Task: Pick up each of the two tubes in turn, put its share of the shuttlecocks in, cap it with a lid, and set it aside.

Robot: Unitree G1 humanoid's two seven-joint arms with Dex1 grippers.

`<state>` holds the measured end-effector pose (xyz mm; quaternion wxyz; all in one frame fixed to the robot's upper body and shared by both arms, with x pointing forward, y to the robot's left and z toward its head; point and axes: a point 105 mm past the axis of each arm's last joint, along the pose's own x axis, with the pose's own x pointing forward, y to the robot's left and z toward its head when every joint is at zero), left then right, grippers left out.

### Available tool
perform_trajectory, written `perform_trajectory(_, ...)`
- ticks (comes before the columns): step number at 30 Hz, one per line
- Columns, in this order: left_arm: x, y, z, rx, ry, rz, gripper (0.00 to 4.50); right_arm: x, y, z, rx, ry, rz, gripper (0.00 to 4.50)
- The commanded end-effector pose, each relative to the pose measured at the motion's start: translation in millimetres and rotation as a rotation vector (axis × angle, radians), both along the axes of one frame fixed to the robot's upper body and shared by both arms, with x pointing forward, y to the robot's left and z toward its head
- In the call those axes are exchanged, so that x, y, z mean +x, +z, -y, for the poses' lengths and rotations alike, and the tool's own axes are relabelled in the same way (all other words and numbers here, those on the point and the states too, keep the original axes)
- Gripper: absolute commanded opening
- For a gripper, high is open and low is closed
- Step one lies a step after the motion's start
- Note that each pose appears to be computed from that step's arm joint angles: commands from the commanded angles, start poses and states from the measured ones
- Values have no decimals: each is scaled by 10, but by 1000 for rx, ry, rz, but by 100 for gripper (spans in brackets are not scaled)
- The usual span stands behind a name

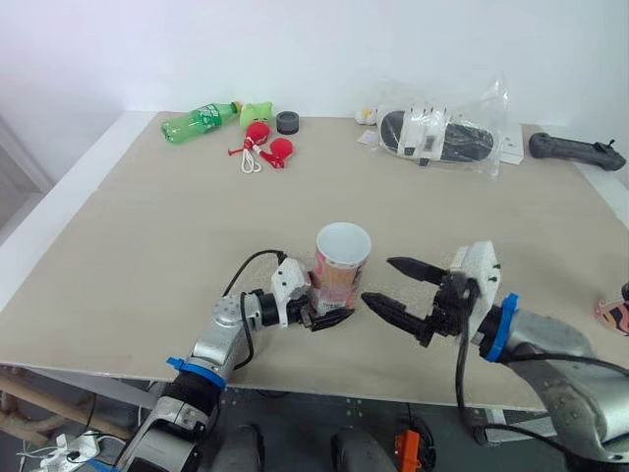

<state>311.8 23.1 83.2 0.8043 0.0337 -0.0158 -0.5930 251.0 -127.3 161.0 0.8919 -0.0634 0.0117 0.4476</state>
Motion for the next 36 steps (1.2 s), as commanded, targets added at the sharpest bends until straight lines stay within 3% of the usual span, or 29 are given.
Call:
perform_trajectory(1, -15, -92, -219, 38, 20, -39, 447, 43, -54, -32, -8, 6, 48, 450)
perform_trajectory(7, -57, -70, -471, 62, 42, -32, 447, 112, -355, -218, 12, 24, 23, 450)
perform_trajectory(15, -229, 65, -873, 87, 77, -26, 447, 364, -515, -411, 63, 8, 27, 450)
perform_trajectory(24, -363, 452, -1058, 82, 86, -12, 447, 558, -631, -699, 93, 30, 34, 450)
perform_trajectory(36, -383, 524, -1048, 54, 124, -16, 447, 817, -582, -940, 125, 43, 79, 450)
